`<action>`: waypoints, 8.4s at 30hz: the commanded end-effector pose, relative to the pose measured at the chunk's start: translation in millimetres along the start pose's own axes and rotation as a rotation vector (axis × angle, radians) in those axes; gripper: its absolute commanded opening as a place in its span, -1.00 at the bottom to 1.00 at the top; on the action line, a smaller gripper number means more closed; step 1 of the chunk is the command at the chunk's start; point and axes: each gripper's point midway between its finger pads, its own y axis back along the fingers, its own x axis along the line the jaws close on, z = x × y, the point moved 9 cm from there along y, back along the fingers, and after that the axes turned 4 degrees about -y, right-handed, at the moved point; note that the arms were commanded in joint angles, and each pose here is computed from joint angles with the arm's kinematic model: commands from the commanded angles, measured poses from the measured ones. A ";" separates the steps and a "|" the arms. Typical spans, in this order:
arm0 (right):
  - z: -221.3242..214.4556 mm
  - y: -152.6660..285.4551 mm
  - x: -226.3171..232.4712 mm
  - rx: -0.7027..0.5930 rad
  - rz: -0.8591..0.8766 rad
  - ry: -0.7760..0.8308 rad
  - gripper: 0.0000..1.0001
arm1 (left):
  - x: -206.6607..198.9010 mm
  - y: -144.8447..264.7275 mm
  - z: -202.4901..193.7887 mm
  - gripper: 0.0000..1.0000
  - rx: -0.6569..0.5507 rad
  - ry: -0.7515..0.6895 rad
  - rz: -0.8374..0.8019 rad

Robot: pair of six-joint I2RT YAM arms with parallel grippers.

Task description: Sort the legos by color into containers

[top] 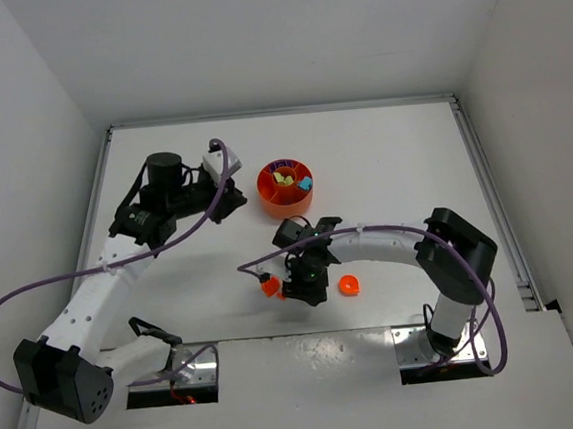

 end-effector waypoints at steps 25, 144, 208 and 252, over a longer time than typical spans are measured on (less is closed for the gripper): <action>-1.4 -45.9 -0.5 0.096 -0.054 0.183 -0.25 | 8.9 7.1 17.6 -0.92 -0.080 -0.008 -0.015; -39.3 145.4 -71.6 -0.416 -0.469 -0.430 -1.00 | 4.8 -138.0 -21.9 -0.92 0.132 0.199 -0.137; 73.8 145.8 -160.6 -0.429 -0.383 -0.428 -1.00 | 82.8 27.0 -27.0 -0.16 -0.008 0.411 0.455; 10.9 118.7 -103.6 -0.162 -0.210 -0.298 -0.14 | 80.7 34.2 -38.3 -0.11 -0.011 0.400 0.376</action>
